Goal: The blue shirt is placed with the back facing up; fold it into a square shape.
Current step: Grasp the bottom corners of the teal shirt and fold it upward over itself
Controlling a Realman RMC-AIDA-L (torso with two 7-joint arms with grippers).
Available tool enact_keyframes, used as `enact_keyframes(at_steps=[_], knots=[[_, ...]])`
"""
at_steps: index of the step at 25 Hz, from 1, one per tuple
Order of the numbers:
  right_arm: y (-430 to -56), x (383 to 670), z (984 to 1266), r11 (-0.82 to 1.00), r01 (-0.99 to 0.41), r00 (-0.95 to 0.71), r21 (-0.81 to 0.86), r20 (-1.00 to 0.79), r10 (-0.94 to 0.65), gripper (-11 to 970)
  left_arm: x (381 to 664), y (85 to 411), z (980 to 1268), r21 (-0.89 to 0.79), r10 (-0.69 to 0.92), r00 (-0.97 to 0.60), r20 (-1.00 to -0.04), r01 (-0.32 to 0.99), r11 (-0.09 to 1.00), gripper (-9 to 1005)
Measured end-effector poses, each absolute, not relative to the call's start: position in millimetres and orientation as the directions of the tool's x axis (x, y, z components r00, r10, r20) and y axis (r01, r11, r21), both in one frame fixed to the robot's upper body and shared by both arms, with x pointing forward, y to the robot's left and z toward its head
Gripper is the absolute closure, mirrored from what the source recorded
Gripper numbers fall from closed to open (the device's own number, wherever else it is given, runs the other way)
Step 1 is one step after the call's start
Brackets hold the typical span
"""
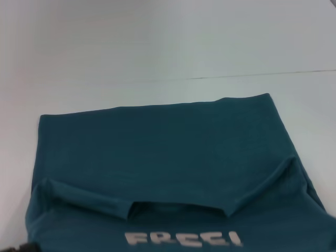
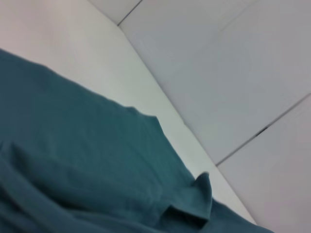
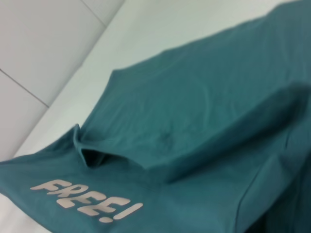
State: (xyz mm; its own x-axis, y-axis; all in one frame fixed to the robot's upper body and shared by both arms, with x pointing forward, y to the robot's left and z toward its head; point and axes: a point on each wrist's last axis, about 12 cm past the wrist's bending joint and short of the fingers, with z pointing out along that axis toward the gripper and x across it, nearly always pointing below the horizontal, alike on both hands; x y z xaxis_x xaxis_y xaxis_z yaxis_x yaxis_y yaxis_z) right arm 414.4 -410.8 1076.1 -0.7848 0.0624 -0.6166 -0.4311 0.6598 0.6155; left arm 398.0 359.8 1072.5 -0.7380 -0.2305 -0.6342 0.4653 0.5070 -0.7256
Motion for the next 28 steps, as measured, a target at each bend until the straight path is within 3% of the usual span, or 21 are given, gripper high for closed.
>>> enact_keyframes(at_steps=[8, 14, 22, 28], knots=[[-406.6, 467.0, 1101.6, 0.670, -0.481, -0.723, 0.565, -0.688, 0.062, 923, 443.4, 368.4, 1095.5, -0.689, -0.252, -0.682, -0.687, 0.501, 0.523, 950], [-388.6, 530.4, 1119.1, 0.718, -0.498, -0.670, 0.487, -0.741, 0.038, 923, 504.8, 364.5, 1109.5, -0.661, -0.287, -0.638, -0.714, 0.481, 0.576, 943], [-341.2, 610.7, 1105.5, 0.829, -0.434, -0.641, 0.353, -0.767, -0.009, 923, 587.2, 334.6, 1101.5, -0.607, -0.333, -0.600, -0.728, 0.337, 0.720, 933], [-306.6, 644.9, 1092.1, 0.904, -0.389, -0.614, 0.180, -0.782, -0.109, 923, 621.9, 311.3, 1094.2, -0.531, -0.327, -0.561, -0.760, 0.248, 0.810, 926]])
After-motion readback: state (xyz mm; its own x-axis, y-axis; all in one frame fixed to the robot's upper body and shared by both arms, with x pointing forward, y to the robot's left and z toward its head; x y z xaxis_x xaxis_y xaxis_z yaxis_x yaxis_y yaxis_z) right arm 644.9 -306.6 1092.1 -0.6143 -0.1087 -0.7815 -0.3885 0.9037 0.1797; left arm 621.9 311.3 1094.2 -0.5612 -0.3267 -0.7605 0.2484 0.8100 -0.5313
